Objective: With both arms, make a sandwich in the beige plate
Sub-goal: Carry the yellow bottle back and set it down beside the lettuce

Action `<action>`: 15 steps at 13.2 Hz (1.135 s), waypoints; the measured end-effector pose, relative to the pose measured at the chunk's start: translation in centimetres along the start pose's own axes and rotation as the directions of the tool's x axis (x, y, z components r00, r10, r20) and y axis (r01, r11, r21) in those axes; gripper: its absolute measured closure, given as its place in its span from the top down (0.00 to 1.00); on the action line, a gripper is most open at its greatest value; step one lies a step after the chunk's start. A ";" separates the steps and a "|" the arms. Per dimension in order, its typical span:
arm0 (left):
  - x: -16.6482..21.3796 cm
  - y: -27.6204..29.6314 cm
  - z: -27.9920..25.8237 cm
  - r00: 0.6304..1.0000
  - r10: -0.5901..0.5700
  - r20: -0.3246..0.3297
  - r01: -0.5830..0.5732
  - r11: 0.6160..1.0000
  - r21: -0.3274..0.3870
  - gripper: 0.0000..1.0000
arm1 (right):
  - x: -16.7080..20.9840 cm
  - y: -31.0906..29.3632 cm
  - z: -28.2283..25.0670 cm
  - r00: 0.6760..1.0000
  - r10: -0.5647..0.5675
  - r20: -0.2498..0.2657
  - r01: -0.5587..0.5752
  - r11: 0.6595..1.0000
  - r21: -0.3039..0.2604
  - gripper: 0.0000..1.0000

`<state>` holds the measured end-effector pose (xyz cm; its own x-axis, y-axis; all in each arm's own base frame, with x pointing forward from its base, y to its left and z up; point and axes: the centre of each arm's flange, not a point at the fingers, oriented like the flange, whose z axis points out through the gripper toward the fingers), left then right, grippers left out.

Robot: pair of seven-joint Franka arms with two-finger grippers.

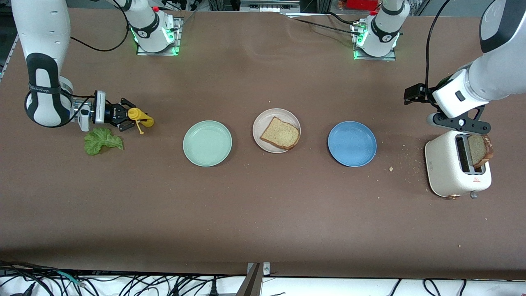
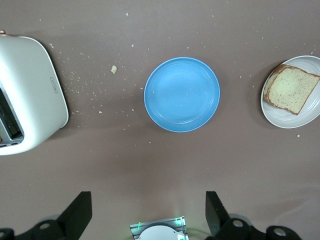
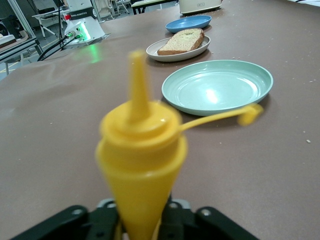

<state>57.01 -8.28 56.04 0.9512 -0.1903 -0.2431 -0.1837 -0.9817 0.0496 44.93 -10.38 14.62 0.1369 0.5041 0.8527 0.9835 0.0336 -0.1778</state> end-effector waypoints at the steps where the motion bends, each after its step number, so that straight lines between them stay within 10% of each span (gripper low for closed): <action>1: 0.0 0.4 -0.3 1.000 0.007 -0.006 -0.007 1.000 0.013 1.00 | 0.0 0.0 0.0 1.000 -0.001 -0.002 0.001 1.000 0.000 0.45; 8: 0.0 1.5 -0.5 1.000 0.027 -0.007 -0.026 0.998 0.057 1.00 | 0.1 0.2 -0.5 1.000 0.005 -0.012 -0.005 1.000 -0.007 0.98; 15: 0.0 1.1 -0.5 1.000 0.020 -0.006 -0.020 0.998 0.056 1.00 | 0.1 1.8 -6.8 0.992 0.107 0.065 -0.105 0.994 -0.028 0.98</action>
<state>56.89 -9.39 56.58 0.9487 -0.2100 -0.2365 -0.2161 -0.9764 -0.0001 47.51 -16.12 17.67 0.2335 0.5598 0.7951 0.9665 -0.0437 -0.2530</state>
